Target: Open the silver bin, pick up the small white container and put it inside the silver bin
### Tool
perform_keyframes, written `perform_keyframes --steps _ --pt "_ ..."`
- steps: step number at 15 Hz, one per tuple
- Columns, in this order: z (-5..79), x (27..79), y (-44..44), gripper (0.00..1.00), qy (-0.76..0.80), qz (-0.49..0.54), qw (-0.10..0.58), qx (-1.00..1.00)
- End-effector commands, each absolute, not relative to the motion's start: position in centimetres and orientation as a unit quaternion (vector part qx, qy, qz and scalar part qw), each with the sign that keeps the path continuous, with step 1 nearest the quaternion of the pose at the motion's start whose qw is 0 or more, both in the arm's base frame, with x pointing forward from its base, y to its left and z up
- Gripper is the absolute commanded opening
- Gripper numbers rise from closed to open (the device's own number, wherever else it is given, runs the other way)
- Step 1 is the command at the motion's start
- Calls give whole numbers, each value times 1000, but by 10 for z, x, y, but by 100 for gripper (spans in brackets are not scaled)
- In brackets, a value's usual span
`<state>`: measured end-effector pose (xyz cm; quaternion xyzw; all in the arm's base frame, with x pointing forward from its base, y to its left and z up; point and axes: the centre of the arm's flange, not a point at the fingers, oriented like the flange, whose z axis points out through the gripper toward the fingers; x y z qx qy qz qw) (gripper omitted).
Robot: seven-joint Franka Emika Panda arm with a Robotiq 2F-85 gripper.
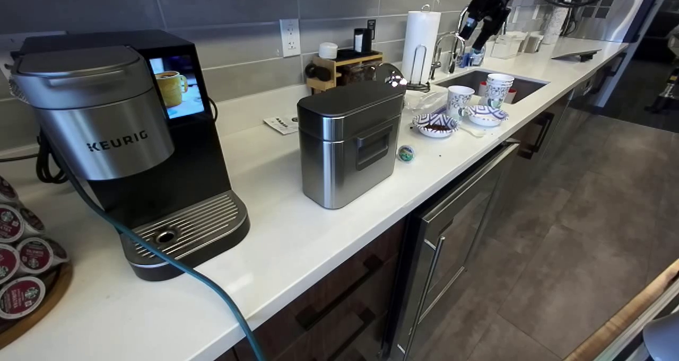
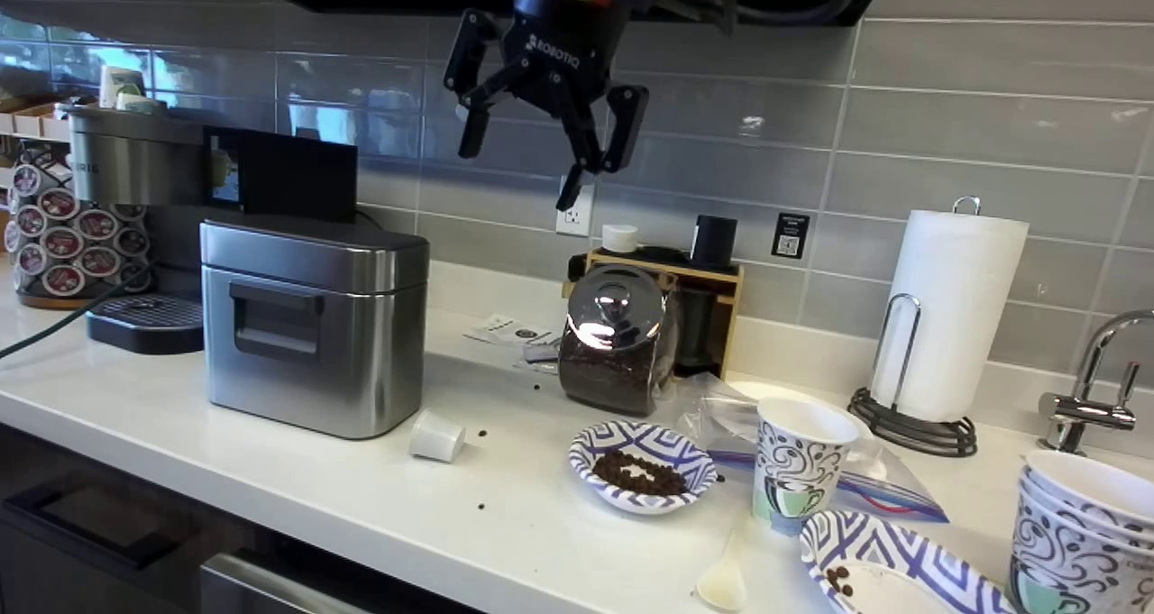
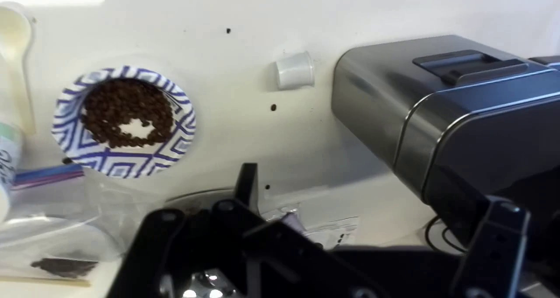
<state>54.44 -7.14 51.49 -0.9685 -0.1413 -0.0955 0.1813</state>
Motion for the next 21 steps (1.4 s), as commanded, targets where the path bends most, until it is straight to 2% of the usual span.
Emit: perform_keyframes --steps 1,8,11,12,21 --pt "500 581 -49 100 -231 -99 208 -945" --pt "487 627 50 100 -394 -115 239 -880" --pt "486 642 88 100 -440 -110 285 -845" --pt "487 619 76 100 -414 -117 250 -867" --pt "484 633 90 100 -436 -119 270 -850"
